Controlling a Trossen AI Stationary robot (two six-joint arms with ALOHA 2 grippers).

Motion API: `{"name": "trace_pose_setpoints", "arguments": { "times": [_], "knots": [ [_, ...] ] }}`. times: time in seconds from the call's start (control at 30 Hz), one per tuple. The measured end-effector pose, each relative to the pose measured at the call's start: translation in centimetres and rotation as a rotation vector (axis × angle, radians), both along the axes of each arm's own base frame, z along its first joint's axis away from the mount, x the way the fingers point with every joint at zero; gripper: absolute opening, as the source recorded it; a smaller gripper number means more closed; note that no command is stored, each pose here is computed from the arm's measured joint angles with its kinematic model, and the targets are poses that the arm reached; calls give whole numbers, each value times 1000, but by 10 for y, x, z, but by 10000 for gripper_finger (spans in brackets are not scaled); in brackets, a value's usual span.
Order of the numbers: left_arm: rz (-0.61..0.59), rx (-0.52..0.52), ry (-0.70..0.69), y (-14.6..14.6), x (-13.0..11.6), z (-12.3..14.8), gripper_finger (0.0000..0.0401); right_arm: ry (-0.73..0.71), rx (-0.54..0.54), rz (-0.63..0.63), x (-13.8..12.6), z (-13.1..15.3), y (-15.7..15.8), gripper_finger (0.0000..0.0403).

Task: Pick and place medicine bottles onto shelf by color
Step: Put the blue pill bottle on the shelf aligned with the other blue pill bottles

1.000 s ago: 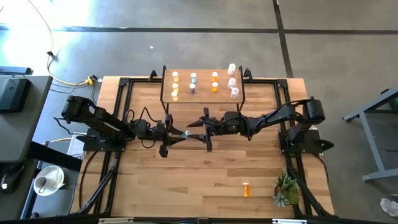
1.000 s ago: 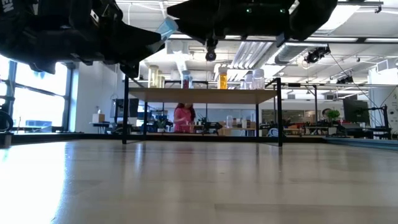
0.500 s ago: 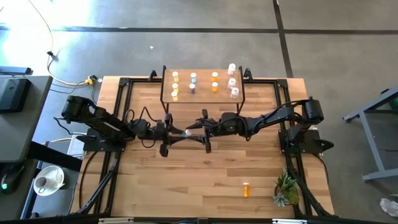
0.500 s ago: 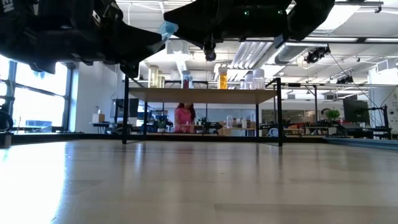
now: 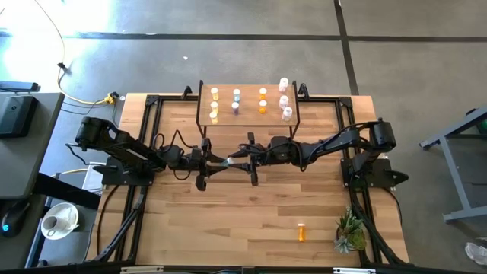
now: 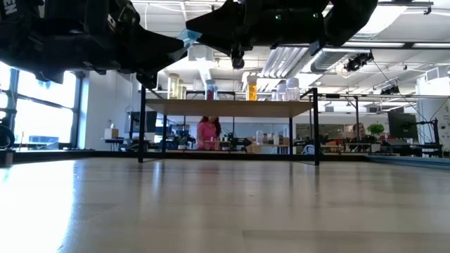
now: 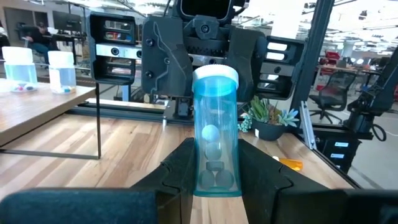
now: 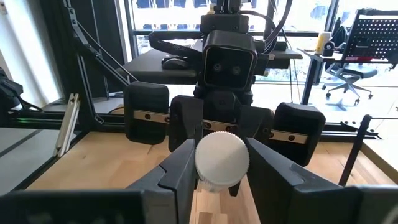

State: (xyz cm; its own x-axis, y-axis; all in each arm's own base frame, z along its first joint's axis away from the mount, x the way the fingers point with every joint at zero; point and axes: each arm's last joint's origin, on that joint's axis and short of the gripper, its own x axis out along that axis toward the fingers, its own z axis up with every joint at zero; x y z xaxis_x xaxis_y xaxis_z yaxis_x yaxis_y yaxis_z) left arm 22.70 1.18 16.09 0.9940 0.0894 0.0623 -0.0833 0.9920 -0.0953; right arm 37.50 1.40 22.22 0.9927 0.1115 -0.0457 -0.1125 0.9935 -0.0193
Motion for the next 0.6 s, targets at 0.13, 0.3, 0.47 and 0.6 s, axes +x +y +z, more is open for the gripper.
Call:
{"name": "trace_pose_setpoints", "arguments": {
  "times": [0.13, 0.3, 0.47, 0.6],
  "knots": [
    [2, 0, 1, 0, 0, 0, 88, 7, 0, 0, 0, -1, 0, 114],
    [2, -1, 1, 0, 0, 0, 94, 10, 22, -2, 0, -1, 0, 113],
    [0, -1, 12, 0, 0, -1, 140, 36, 23, -2, 0, -3, -2, 113],
    [-2, -2, 27, 0, 0, -3, 185, 45, 17, -15, 0, -4, -2, 113]
  ]
}}
